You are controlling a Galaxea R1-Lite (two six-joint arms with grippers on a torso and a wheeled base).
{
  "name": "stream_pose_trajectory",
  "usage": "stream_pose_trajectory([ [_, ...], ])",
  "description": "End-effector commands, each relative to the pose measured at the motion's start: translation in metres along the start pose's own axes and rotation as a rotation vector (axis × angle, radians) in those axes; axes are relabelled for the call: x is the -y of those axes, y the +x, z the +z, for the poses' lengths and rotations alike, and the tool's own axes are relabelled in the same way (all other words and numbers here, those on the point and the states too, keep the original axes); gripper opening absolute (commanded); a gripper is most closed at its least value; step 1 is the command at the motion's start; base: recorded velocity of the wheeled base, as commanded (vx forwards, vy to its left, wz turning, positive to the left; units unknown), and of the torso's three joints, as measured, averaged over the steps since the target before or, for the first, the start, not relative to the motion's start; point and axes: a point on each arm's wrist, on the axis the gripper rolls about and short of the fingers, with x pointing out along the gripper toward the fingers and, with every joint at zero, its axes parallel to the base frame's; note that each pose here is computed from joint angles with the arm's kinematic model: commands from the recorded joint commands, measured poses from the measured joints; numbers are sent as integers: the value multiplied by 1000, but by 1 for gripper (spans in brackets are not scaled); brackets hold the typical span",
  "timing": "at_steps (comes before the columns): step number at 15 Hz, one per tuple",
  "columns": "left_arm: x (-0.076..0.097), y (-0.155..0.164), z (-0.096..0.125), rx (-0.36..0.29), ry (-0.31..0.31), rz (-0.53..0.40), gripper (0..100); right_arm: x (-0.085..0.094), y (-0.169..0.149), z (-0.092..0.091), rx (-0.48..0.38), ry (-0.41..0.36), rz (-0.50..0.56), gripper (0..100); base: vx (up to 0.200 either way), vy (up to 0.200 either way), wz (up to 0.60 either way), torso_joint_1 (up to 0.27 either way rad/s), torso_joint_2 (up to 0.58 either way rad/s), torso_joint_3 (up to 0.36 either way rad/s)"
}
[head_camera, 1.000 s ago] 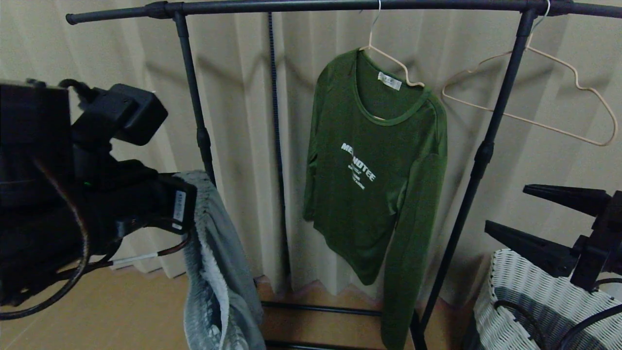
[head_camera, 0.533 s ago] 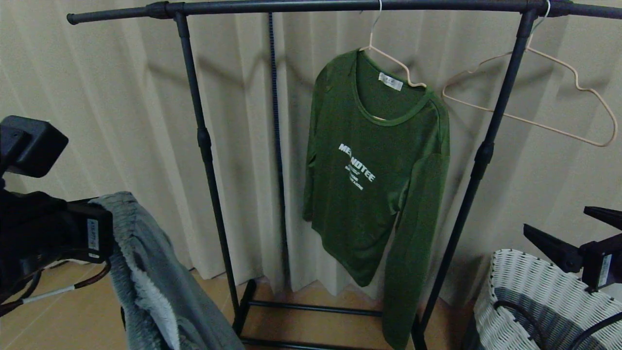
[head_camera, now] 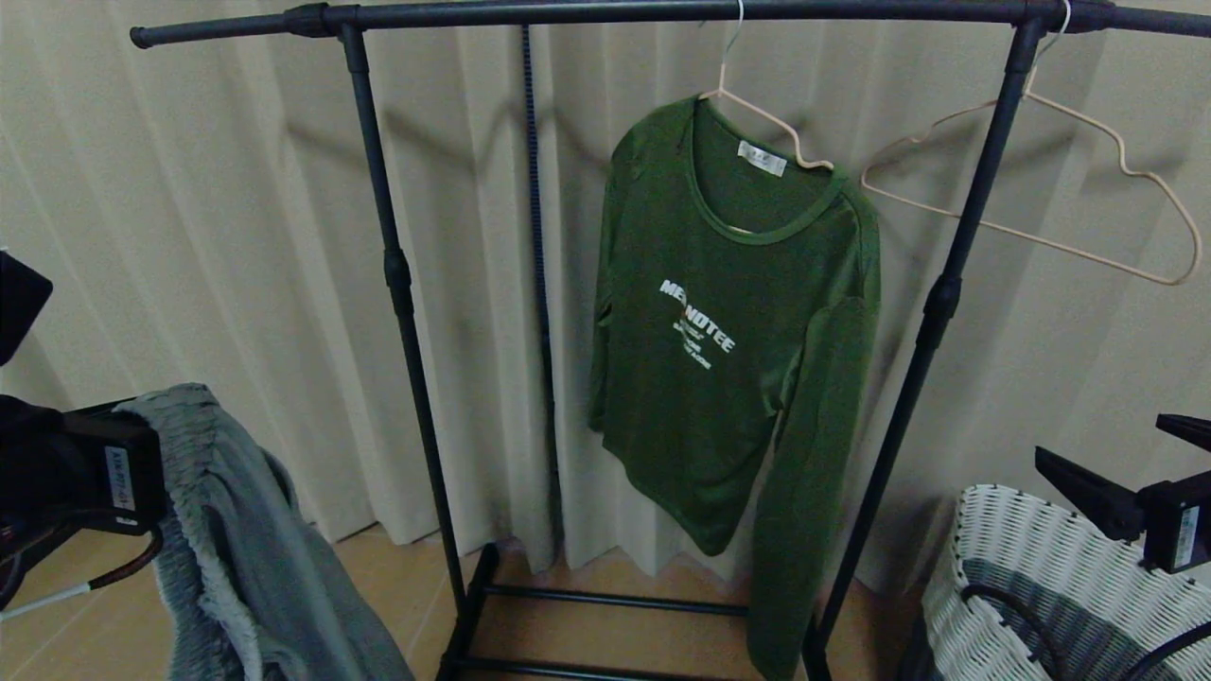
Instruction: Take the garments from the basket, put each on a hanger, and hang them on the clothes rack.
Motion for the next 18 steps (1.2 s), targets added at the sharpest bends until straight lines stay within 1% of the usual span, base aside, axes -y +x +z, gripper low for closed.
stream_pose_trajectory([
  [1,0,-1,0,5,-2,-1,0,0,0,1,4,-5,-1,100,0,0,0,0,0,0],
  [3,0,-1,1,8,-1,-3,0,1,0,4,14,-4,-3,100,0,0,0,0,0,0],
  [4,0,-4,1,24,-6,-65,0,3,0,6,21,1,-16,100,0,0,0,0,0,0],
  [5,0,-6,2,34,-7,-87,0,4,0,6,21,2,-24,100,0,0,0,0,0,0],
  [7,0,-5,1,28,-7,-91,0,5,0,8,29,3,-30,100,0,0,0,26,-89,-60],
  [9,0,-6,1,31,-8,-92,0,6,-1,12,51,4,-35,100,0,0,0,34,-188,-224],
  [15,0,-5,0,27,-4,-92,0,7,-1,13,56,6,-43,100,0,0,0,177,-474,-281],
  [18,1,-5,-4,19,7,-93,0,7,0,13,53,6,-42,100,0,0,0,196,-473,-286],
])
